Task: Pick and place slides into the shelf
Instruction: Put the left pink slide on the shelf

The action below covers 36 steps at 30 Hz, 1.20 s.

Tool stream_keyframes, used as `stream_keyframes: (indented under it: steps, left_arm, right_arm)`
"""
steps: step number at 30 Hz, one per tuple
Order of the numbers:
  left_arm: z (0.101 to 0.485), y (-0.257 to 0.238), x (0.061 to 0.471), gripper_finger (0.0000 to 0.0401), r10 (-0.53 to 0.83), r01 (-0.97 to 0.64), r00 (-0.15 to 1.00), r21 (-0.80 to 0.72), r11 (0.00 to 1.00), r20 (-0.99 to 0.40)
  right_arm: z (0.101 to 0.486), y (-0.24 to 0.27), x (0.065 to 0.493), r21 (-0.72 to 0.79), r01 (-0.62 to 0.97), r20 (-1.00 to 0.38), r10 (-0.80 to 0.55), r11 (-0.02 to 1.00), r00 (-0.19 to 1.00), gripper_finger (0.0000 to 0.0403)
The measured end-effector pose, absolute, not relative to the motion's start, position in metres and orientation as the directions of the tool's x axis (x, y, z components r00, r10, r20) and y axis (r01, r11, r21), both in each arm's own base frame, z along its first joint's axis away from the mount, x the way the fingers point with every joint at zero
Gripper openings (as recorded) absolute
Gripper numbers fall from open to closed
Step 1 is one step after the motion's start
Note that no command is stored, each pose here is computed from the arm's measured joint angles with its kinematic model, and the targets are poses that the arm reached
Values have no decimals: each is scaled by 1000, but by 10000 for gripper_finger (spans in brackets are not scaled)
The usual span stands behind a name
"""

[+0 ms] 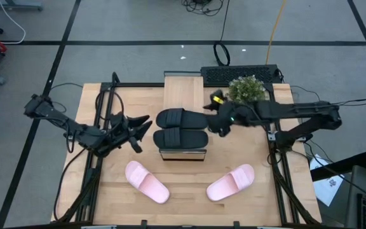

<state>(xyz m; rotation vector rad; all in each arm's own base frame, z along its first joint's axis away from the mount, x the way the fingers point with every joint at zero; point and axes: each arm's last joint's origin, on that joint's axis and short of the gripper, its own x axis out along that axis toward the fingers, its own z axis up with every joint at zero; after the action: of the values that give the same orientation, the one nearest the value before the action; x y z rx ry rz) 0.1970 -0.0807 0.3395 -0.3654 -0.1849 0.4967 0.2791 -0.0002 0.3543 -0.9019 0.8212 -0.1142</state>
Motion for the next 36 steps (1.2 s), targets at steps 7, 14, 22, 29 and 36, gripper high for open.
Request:
stream_keyframes:
  steps: [7,14,22,29,36]
  left_arm:
    - [340,-101,187,140,416,-343,905,-429,835,85]
    - [338,-122,173,140,394,-309,917,-502,808,69]
    - [331,-152,158,140,267,-176,962,-630,756,51]
    - [305,-171,131,140,281,-236,958,-688,687,-49]
    - [259,-157,111,117,73,-401,905,-787,469,-418]
  right_arm:
    - [355,44,253,-679,-161,-607,-423,717,673,164]
    - [348,84,232,-579,-118,-655,-374,807,657,164]
    - [345,128,207,-402,-106,-693,-227,909,684,164]
    - [346,149,195,-324,-112,-685,-151,940,712,164]
    - [350,156,197,-284,-113,-650,-105,952,753,164]
